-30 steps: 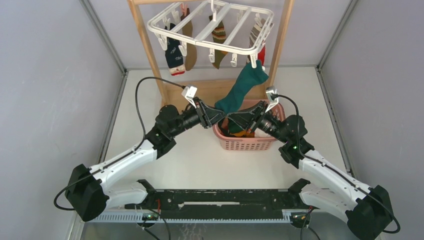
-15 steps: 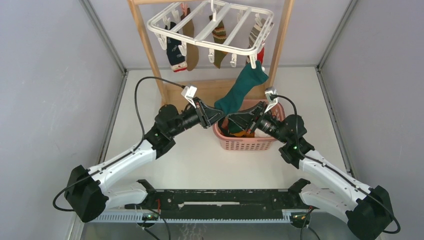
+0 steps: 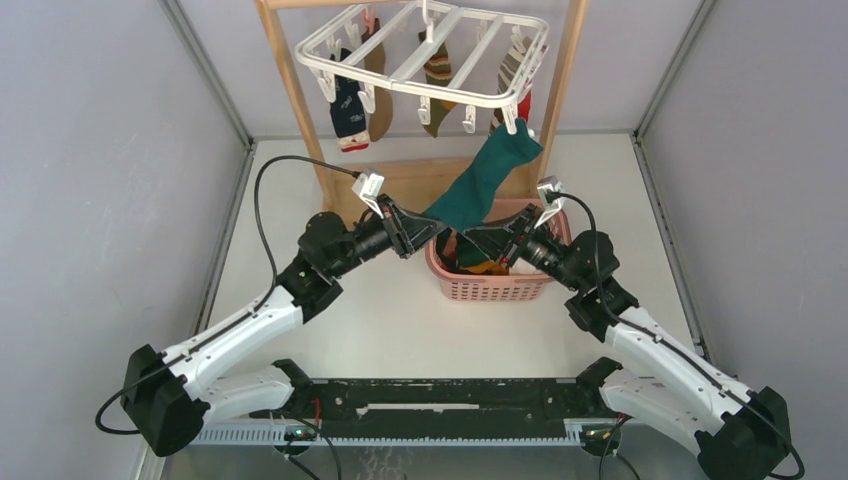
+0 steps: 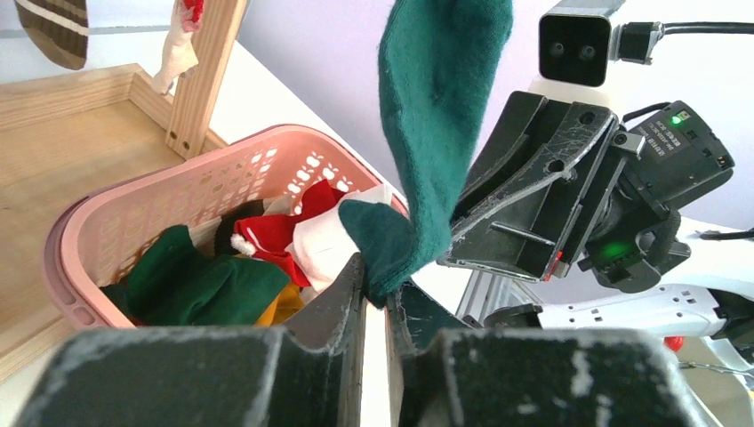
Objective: Remove the socks clipped to the hanger
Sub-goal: Remove the sock from the hanger.
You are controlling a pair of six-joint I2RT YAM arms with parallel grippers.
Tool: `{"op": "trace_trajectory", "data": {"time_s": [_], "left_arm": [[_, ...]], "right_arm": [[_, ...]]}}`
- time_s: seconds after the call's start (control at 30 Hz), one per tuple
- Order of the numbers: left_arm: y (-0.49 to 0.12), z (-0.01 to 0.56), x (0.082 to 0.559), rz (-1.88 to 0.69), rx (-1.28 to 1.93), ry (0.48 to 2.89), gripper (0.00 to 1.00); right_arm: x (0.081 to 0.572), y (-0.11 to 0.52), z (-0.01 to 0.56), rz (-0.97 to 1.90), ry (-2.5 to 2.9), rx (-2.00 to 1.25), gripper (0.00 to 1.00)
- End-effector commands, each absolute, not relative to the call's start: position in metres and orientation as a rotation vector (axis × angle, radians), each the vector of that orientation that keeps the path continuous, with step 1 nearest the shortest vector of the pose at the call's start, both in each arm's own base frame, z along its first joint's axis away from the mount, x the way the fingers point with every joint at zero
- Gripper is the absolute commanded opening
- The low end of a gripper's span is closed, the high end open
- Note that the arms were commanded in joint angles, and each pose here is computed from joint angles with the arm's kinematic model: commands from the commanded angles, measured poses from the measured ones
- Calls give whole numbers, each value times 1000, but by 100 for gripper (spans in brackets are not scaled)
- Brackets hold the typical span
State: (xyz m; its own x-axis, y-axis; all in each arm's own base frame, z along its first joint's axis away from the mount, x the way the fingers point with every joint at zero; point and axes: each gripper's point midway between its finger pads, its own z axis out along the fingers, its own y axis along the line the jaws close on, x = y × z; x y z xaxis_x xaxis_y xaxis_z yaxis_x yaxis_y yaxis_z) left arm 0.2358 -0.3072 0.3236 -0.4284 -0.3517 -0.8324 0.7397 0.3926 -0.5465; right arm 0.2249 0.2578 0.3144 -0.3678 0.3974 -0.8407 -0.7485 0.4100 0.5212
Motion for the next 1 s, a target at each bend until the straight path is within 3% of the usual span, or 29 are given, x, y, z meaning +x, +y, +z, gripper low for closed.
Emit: {"op": "trace_trajectory", "data": {"time_s": [0.0, 0.53, 0.6, 0.77, 0.97], "left_arm": [[-301, 344, 236, -1246, 355, 1516, 16], [-303, 345, 255, -1216, 335, 1566, 16], [-302, 346, 256, -1214, 334, 1570, 16], [-299, 348, 259, -1216, 332, 1576, 16], [-295, 350, 261, -1223, 334, 1578, 16]], "right_arm": [[230, 250, 315, 1187, 1512, -310, 23], [235, 210, 331, 1036, 1485, -264, 55], [236, 201, 340, 1004, 1470, -259, 63], [243, 178, 361, 907, 1433, -237, 99], [252, 158, 391, 801, 1337, -246, 100]]}}
